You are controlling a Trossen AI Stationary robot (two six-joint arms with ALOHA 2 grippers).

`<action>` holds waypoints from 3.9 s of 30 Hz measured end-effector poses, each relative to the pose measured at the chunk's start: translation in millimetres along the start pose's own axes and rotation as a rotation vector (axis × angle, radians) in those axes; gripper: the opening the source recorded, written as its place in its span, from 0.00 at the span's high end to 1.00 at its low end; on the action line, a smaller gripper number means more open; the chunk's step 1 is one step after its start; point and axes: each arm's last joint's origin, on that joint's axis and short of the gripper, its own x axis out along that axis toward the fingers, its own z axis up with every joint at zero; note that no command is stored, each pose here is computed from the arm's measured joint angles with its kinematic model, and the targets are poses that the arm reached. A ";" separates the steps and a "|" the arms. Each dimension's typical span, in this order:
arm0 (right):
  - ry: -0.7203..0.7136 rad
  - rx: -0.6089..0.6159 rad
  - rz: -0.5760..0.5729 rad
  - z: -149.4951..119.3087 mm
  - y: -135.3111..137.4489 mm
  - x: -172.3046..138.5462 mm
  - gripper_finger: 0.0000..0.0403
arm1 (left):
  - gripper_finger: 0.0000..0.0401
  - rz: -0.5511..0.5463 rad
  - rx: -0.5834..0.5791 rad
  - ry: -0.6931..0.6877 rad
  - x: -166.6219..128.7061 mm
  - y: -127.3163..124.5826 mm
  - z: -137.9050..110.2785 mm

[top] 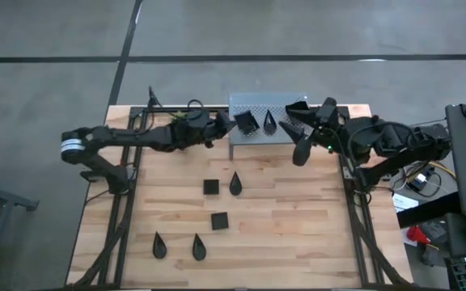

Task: Pick & Place Mini shaped plates
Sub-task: Stack the black square plate on top of the black square plate on the shelf

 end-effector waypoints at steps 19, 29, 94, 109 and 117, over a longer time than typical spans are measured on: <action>-0.008 -0.039 0.003 9.3 -23.6 -25.0 0.50 | 1.00 0.076 -0.042 -0.066 31.9 0.8 -4.3; -0.009 -0.058 0.003 10.8 -28.4 -30.0 0.50 | 1.00 0.133 -0.041 -0.062 31.3 6.6 -4.8; -0.007 -0.090 0.004 10.5 -28.4 -29.9 0.50 | 0.78 0.106 0.167 0.262 4.3 -8.4 -25.2; -0.008 -0.090 0.004 10.5 -28.3 -29.8 0.50 | 0.78 0.416 0.295 0.440 -43.0 6.5 -48.6; -0.008 -0.090 0.004 10.7 -28.4 -29.9 0.50 | 0.78 0.583 0.330 0.479 -59.9 21.5 -64.1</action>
